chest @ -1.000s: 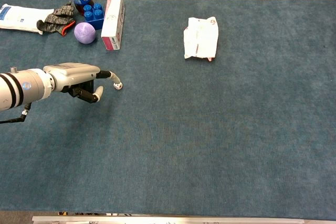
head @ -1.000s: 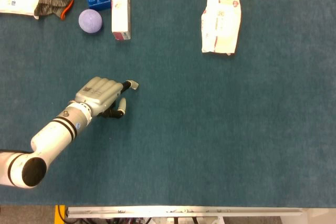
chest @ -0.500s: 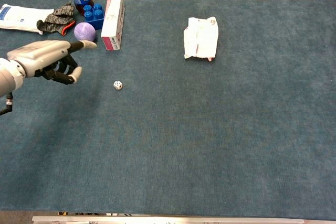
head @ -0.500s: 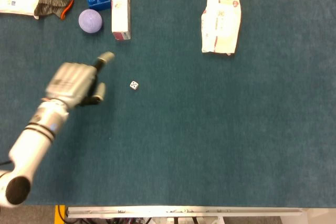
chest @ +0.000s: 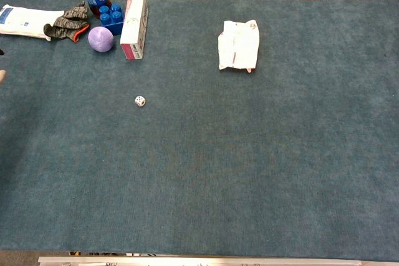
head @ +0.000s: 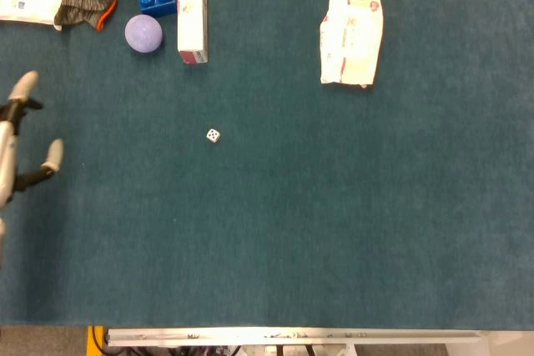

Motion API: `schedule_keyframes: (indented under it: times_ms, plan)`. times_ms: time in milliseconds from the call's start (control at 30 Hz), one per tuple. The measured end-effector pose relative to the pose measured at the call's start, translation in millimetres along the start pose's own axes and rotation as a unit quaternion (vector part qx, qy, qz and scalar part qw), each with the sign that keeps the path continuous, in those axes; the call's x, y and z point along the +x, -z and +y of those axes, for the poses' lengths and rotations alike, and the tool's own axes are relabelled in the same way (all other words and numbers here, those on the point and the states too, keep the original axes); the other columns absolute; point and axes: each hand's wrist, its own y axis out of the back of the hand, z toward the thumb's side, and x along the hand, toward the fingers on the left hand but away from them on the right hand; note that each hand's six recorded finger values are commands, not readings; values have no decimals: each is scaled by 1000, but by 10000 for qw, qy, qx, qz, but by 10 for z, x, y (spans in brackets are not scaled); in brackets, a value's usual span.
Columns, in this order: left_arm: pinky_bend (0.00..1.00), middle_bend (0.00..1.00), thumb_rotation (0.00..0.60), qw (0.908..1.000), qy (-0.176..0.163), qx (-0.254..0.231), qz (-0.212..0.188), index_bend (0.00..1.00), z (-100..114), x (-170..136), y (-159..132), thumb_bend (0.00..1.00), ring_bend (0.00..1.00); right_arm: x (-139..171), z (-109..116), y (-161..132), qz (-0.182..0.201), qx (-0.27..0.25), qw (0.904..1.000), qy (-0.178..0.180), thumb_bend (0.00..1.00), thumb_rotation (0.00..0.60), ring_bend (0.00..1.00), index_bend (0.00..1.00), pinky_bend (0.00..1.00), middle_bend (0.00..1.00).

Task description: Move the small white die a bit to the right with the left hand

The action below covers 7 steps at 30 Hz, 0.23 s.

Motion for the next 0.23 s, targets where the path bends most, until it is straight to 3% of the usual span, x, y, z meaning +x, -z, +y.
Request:
schedule_keyframes:
  times_ms: [133,233]
  plan:
    - [373,301,592,9999,-117,42,105,8,33,-158,122,377,288,-2,-13,-16,37,-9,10000,-22,408,600,376,303,315,431]
    - [372,301,599,9996,-168,47,203,8,46,-262,192,377,288,-3,-27,-12,29,-5,10000,-47,408,600,376,302,315,431]
